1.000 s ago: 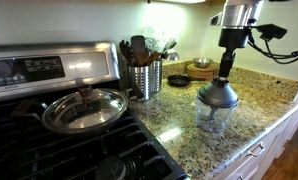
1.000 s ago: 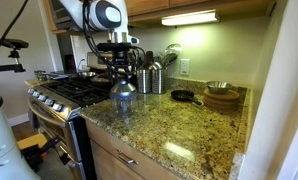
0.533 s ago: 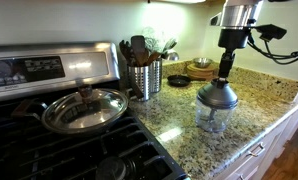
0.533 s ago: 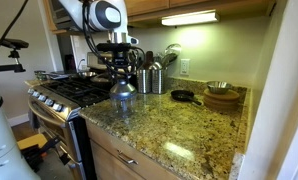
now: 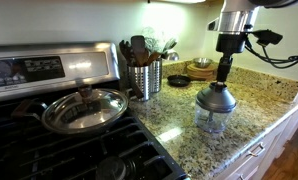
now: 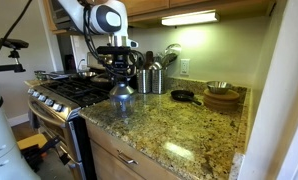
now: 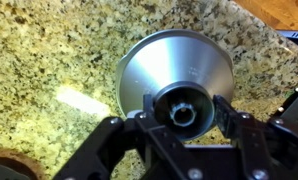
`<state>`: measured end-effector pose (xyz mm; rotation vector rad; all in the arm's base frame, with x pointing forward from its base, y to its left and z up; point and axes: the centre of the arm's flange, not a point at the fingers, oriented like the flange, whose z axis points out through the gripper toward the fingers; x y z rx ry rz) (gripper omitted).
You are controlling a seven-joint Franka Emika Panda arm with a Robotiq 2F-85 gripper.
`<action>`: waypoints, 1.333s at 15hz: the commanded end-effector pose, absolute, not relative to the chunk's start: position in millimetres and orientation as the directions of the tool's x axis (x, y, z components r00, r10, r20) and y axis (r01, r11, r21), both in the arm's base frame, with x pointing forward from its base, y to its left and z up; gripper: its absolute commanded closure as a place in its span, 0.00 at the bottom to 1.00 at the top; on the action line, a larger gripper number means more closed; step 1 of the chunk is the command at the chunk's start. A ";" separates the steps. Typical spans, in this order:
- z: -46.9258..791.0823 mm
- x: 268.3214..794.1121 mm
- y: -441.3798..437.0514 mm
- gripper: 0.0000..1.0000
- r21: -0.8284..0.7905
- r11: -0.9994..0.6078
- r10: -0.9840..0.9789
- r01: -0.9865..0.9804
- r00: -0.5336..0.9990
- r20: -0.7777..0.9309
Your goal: Place the blades inside the food processor chamber
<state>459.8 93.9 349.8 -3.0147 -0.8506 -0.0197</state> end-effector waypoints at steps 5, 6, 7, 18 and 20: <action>364.9 443.0 100.8 0.00 -0.025 -0.866 0.499 0.500 0.866 0.042; 372.4 440.0 102.4 0.00 -0.022 -0.865 0.499 0.501 0.865 0.053; 380.4 437.2 104.5 0.00 -0.023 -0.865 0.499 0.501 0.865 0.060; 434.4 418.7 136.5 0.00 -0.017 -0.848 0.524 0.530 0.842 0.125; 438.7 414.2 138.4 0.00 -0.012 -0.849 0.523 0.529 0.842 0.132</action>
